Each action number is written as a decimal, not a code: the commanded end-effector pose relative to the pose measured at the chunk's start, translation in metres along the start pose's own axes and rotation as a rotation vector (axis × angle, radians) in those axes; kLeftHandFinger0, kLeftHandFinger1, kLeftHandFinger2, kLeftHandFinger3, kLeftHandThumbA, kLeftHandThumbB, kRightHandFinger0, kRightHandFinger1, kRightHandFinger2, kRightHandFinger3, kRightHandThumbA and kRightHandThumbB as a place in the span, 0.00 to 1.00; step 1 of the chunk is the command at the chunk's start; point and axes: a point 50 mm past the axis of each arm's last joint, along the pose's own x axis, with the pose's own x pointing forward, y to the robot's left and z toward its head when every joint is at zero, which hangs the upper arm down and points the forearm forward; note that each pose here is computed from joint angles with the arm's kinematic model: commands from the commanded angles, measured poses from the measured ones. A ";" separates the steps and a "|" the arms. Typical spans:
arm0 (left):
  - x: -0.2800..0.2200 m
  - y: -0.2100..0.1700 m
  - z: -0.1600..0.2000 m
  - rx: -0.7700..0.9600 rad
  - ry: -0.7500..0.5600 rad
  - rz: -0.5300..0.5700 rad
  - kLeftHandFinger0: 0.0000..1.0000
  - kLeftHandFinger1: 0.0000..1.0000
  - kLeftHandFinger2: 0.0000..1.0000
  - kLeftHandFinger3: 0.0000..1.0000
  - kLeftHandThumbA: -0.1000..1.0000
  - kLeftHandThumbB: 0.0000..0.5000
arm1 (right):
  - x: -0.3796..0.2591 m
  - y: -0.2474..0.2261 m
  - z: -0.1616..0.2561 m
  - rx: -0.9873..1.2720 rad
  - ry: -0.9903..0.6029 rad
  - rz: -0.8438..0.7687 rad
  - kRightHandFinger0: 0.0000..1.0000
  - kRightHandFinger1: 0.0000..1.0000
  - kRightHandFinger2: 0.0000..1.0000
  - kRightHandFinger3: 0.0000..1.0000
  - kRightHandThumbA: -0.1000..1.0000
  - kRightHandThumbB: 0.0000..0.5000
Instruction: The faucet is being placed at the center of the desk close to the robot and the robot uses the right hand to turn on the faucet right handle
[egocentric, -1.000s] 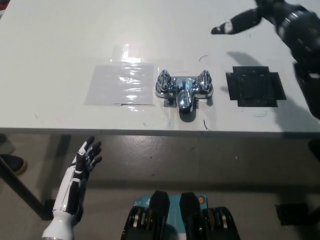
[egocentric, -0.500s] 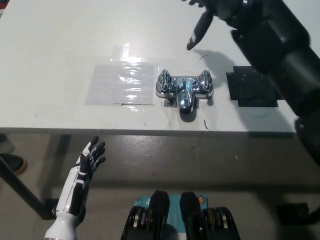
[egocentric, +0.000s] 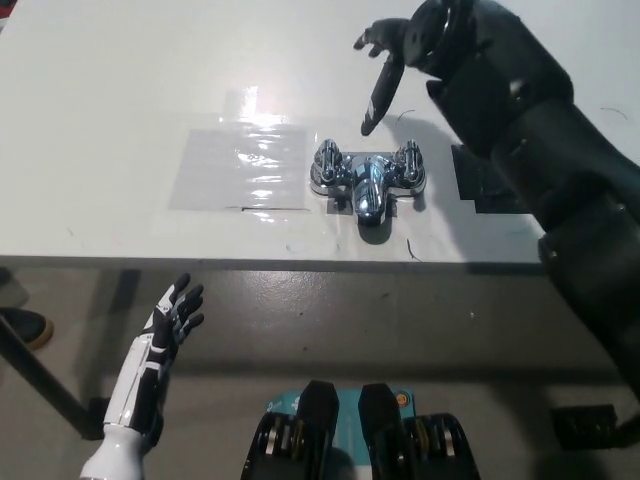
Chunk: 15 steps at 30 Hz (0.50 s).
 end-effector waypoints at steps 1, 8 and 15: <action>-0.005 0.005 0.012 0.014 -0.064 -0.007 1.00 1.00 1.00 1.00 1.00 0.35 | -0.017 -0.029 0.028 -0.076 0.009 -0.119 1.00 1.00 1.00 1.00 0.97 0.63; -0.013 0.004 0.010 0.012 -0.044 -0.006 1.00 1.00 1.00 1.00 1.00 0.35 | -0.007 -0.012 0.016 -0.098 0.052 -0.096 1.00 1.00 1.00 1.00 0.97 0.64; -0.018 0.005 0.008 0.015 -0.033 -0.007 1.00 1.00 1.00 1.00 1.00 0.38 | -0.002 -0.004 0.008 -0.108 0.071 -0.061 1.00 1.00 1.00 1.00 0.99 0.60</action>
